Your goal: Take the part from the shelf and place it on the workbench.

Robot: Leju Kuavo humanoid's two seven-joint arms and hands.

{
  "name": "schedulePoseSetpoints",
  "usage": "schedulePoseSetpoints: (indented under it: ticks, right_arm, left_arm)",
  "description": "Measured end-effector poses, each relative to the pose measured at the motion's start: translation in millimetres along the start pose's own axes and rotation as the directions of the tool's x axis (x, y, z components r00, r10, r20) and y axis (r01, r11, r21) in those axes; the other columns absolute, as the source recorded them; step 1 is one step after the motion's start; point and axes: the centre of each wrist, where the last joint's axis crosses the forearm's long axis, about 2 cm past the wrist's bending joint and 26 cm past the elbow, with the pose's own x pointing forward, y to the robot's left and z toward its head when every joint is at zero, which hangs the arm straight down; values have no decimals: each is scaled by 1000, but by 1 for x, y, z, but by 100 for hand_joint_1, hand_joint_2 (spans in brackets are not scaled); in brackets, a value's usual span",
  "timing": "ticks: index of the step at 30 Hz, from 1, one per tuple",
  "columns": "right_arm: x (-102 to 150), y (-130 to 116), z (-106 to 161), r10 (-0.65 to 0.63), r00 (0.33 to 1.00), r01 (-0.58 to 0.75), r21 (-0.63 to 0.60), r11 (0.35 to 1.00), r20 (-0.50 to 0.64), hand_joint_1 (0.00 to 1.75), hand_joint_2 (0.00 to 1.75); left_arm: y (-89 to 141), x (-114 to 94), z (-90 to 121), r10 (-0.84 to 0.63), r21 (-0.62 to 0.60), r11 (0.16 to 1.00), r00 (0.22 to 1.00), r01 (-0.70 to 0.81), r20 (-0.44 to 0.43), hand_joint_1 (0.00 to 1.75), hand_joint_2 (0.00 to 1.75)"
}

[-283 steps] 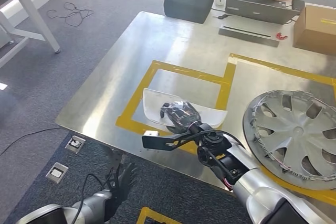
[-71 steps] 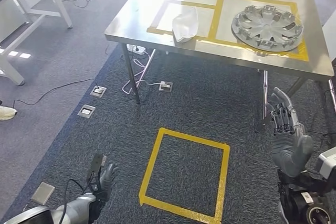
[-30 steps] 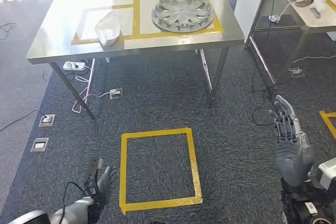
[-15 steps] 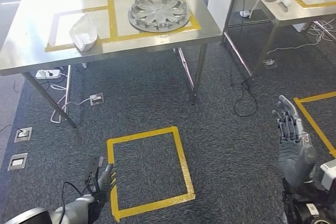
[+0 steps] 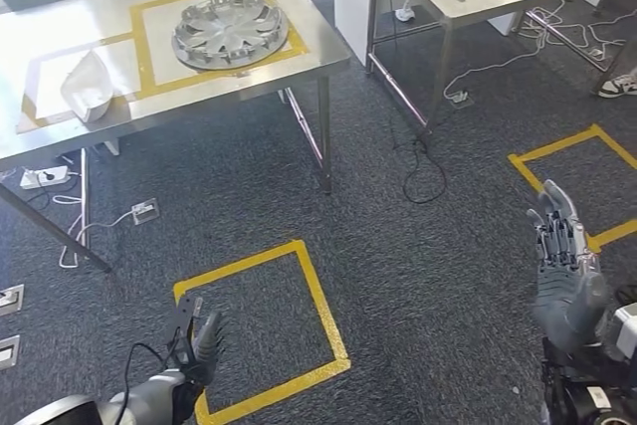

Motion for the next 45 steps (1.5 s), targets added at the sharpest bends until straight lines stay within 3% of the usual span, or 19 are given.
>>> schedulePoseSetpoints:
  ticks: [22, 45]
  right_arm:
    - [5, -5, -13, 42, 999, -41, -40, 998, 27, 0, 0]
    - [5, -3, -14, 40, 999, -39, -43, 998, 26, 0, 0]
  left_arm:
    - [-15, 5, -6, 62, -93, 994, 998, -61, 11, 0, 0]
    - [-13, 8, -6, 71, -69, 995, 997, -71, 6, 0, 0]
